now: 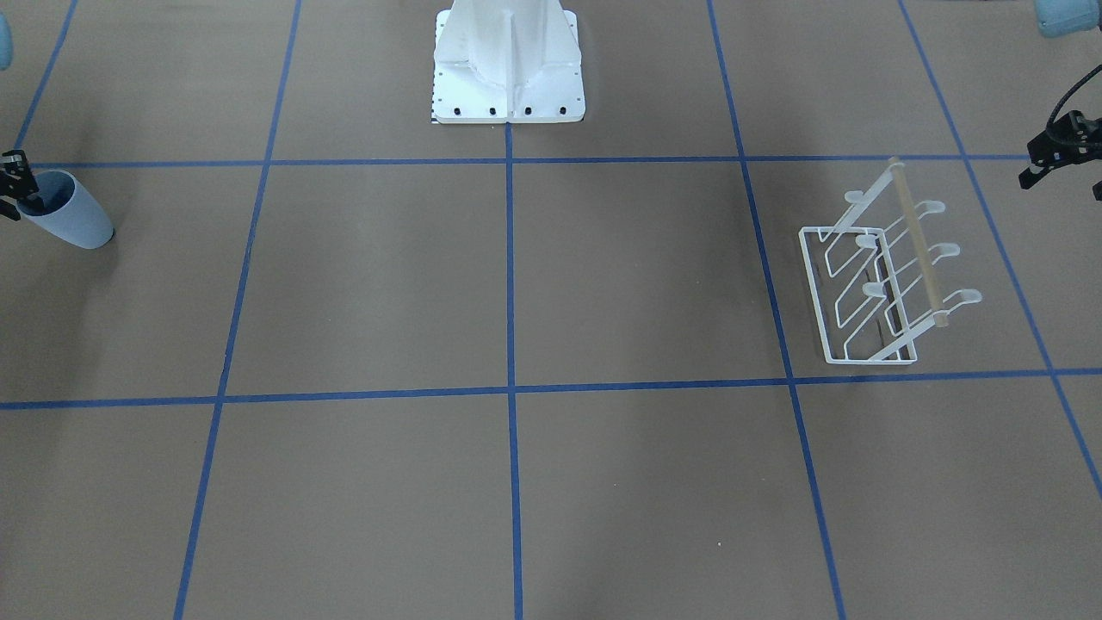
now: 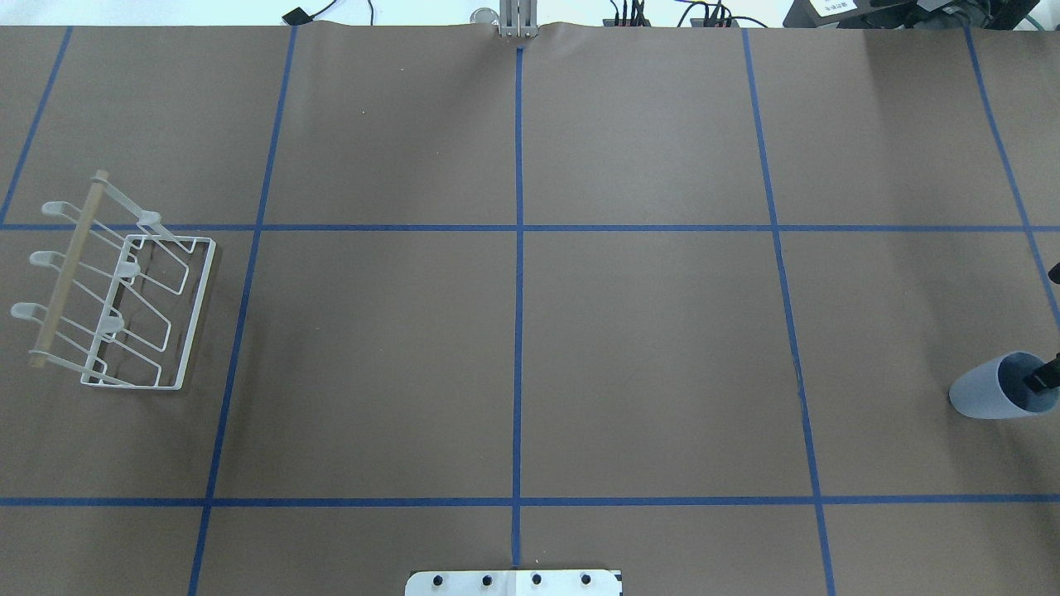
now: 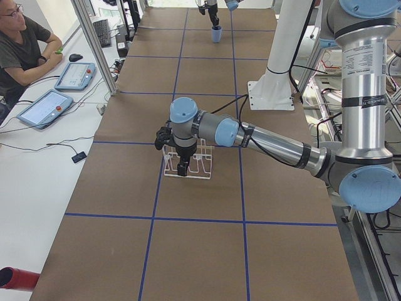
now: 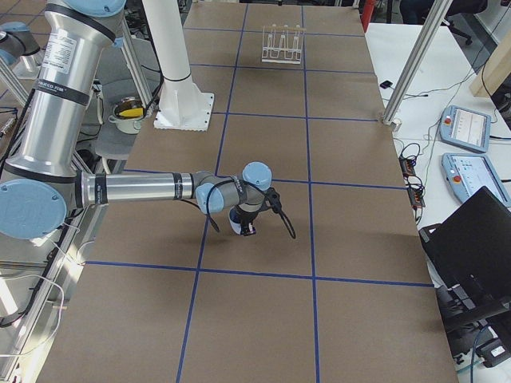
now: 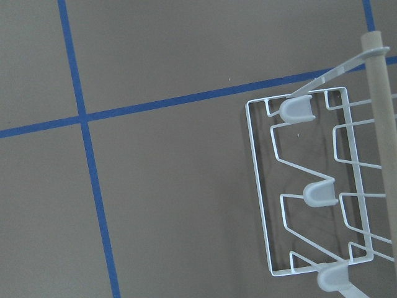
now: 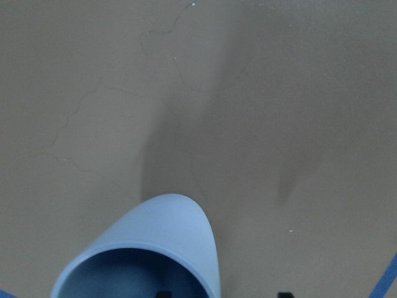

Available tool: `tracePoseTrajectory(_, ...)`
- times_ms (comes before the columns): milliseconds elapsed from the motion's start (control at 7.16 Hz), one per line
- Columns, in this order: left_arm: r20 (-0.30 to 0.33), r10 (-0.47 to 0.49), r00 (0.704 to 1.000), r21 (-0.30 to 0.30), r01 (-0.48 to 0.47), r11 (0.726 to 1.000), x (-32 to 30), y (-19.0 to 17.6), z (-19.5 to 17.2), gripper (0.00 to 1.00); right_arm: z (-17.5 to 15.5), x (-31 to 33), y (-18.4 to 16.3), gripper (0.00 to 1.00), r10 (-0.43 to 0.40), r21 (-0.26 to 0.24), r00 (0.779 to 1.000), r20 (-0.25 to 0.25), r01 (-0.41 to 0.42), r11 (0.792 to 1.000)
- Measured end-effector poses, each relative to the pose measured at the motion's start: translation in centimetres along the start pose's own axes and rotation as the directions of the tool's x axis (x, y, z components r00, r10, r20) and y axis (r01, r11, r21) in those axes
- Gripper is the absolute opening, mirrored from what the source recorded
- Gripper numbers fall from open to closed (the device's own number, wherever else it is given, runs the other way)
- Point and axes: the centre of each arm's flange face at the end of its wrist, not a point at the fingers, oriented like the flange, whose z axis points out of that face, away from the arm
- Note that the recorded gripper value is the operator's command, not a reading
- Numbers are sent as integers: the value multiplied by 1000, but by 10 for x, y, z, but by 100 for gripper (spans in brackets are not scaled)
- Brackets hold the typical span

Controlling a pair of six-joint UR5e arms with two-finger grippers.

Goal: Hang cup on cup holder
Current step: 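Lower the right gripper onto the light blue cup's base and grasp it, then lift the cup with the right gripper toward the table center while the left arm approaches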

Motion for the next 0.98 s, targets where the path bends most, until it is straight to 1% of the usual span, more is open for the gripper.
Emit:
tracePoseTrajectory(140,0,1,1000,0,-1,1000,0,0,0,99,-2,-3,-2,0,10,4,1000,1,-10,1000)
tracePoseTrajectory(279,0,2,1000,0,-2,1000,0,0,0,99,-10,-9,-4,0,28,21,1000,4,-28,999)
tracePoseTrajectory(559,-1,5,1000,2,-5,1000,1,-1,-1,99,-35,-17,-9,0,48,74,999,16,-49,996)
tracePoseTrajectory(698,-4,11,1000,6,-11,1000,3,-2,-2,99,-46,-23,-13,0,60,96,998,33,-63,993)
tracePoseTrajectory(838,-10,19,1000,14,-19,1000,7,-5,-4,99,-56,-32,-23,0,89,122,994,64,-96,988)
tracePoseTrajectory(978,-16,39,999,31,-38,999,16,-17,-10,99,-70,-47,-45,0,140,172,985,99,-156,973)
